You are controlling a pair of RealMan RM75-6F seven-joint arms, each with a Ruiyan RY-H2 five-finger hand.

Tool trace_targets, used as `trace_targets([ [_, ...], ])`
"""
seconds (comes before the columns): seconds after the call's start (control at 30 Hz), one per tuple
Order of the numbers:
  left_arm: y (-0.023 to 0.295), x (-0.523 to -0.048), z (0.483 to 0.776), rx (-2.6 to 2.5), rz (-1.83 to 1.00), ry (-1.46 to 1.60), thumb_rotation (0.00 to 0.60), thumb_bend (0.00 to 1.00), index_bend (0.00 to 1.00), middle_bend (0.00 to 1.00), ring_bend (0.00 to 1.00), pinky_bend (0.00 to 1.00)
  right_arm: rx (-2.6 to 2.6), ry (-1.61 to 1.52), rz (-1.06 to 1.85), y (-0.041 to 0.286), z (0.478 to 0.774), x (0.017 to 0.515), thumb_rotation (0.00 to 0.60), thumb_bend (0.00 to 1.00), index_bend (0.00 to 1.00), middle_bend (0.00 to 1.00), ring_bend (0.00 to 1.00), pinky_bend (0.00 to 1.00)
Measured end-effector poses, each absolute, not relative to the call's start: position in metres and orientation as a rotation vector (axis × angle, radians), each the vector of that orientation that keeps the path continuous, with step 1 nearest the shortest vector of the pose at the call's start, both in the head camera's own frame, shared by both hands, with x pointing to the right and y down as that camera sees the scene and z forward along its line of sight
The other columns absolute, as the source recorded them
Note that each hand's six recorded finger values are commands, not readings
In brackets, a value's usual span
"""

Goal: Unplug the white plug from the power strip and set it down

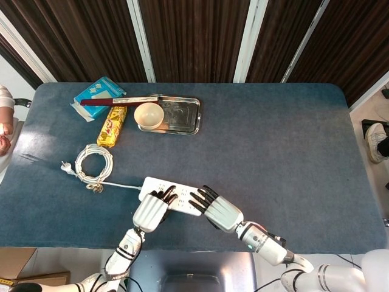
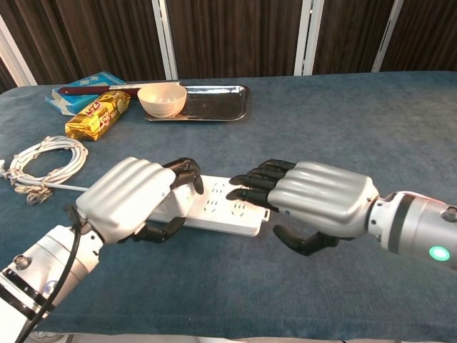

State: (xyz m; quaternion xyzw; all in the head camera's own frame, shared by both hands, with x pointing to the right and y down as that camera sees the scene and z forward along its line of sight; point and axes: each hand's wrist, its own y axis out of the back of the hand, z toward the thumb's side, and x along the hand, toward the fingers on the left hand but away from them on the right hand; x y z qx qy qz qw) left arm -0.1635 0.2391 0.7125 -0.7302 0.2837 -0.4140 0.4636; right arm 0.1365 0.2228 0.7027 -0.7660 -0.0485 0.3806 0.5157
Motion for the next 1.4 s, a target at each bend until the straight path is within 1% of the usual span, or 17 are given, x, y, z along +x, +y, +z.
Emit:
trace_targets([
  [0.23,0.245,-0.162,0.712,-1.811,-1.002,0.688,0.6,0.54,0.45,0.52,0.48,0.61,-1.884,-0.061,0.91,0.23,0.716,0.118,0.6,0.82,0.15,0.13,0.0,0.0],
  [0.43,0.25,-0.162,0.712,-1.815,-0.996,0.672,0.6,0.55,0.45,0.52,0.48,0.61,-1.896,-0.008,0.941,0.234,0.725,0.119,0.6,0.91,0.22,0.19,0.02,0.01],
  [0.77,0.251,-0.16,0.711,-1.765,-0.961,0.651,0.6,0.55,0.46,0.53,0.48,0.61,-1.886,0.048,0.962,0.237,0.726,0.119,0.6,0.91,0.22,0.19,0.02,0.01],
  [0.93,0.244,-0.159,0.7,-1.721,-0.914,0.691,0.6,0.55,0.46,0.53,0.48,0.61,-1.884,0.043,0.975,0.237,0.725,0.119,0.6,0.91,0.22,0.19,0.02,0.01],
  [1.07,0.234,-0.161,0.683,-1.697,-0.868,0.744,0.6,0.54,0.46,0.53,0.48,0.61,-1.884,0.001,0.974,0.231,0.719,0.119,0.6,0.91,0.18,0.19,0.02,0.01],
  [1.17,0.23,-0.167,0.67,-1.706,-0.851,0.77,0.6,0.53,0.46,0.52,0.48,0.6,-1.879,-0.055,0.966,0.223,0.708,0.121,0.6,0.91,0.14,0.19,0.02,0.0],
  [1.3,0.227,-0.187,0.658,-1.742,-0.871,0.782,0.6,0.52,0.44,0.51,0.47,0.59,-1.863,-0.162,0.941,0.206,0.683,0.13,0.6,0.89,0.12,0.19,0.01,0.0],
  [1.4,0.227,-0.213,0.655,-1.775,-0.93,0.778,0.6,0.52,0.43,0.5,0.47,0.57,-1.834,-0.225,0.929,0.194,0.662,0.143,0.6,0.85,0.1,0.18,0.0,0.0],
])
